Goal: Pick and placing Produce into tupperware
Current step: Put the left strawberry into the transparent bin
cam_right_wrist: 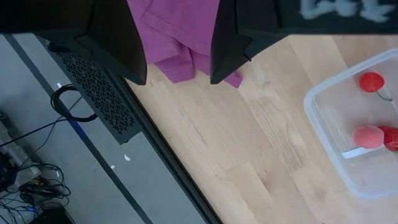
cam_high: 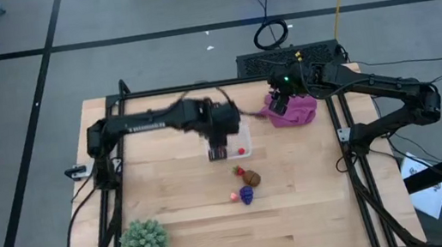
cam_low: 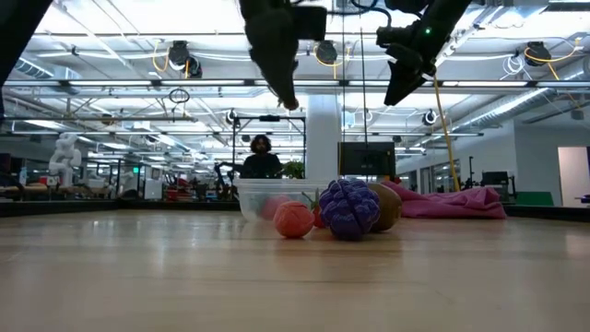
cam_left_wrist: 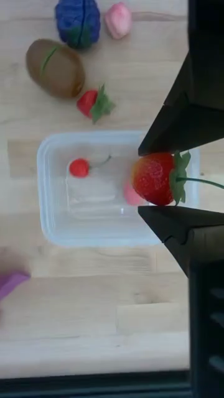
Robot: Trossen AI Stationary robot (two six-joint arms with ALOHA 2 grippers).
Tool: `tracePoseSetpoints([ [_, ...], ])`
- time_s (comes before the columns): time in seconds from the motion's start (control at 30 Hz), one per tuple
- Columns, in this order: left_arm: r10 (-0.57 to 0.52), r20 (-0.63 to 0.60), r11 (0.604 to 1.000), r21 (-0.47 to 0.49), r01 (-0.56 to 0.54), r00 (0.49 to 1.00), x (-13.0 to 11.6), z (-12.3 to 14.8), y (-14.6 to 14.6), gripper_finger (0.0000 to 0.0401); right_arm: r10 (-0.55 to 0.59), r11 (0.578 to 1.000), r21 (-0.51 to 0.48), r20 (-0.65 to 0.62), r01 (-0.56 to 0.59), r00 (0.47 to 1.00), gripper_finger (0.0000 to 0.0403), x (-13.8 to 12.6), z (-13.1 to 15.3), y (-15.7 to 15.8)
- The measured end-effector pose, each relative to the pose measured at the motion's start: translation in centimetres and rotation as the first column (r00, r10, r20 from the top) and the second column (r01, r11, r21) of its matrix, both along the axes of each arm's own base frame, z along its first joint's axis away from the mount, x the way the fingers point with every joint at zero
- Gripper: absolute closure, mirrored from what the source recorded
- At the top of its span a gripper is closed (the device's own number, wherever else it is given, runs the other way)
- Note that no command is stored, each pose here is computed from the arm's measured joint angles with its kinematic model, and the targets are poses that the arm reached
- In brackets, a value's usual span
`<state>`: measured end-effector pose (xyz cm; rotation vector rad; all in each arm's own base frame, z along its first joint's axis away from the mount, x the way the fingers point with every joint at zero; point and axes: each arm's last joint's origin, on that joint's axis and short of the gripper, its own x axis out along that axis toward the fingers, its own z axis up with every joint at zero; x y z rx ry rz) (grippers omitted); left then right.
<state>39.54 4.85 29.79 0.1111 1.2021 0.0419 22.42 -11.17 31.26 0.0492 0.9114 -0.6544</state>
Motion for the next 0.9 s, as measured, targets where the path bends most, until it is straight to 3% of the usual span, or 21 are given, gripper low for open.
tracePoseSetpoints([
  [0.23, 0.032, 0.075, 0.996, -0.087, -0.026, 0.997, 0.5, -0.5, 3.7, 0.0263, 0.001, 1.000, -0.014, -0.012, -0.001, 1.000, 0.0234, -0.2, 0.0, -0.4],
  [0.37, -0.018, 0.075, 0.993, -0.117, 0.027, 0.997, 1.6, -2.3, 3.3, 0.0264, -0.009, 1.000, -0.024, -0.023, 0.008, 1.000, 0.0234, -0.5, 0.0, -0.9],
  [0.7, -0.040, -0.082, 0.983, -0.184, 0.025, 0.996, 3.4, -9.1, 3.1, 0.0267, -0.044, 0.999, -0.031, -0.032, 0.043, 0.999, 0.0234, -1.1, 0.0, -1.9],
  [0.9, -0.058, -0.062, 0.975, -0.216, 0.043, 0.996, 4.1, -10.5, 3.1, 0.0261, -0.049, 0.998, -0.034, -0.035, 0.048, 0.998, 0.0234, -1.2, 0.0, -2.2],
])
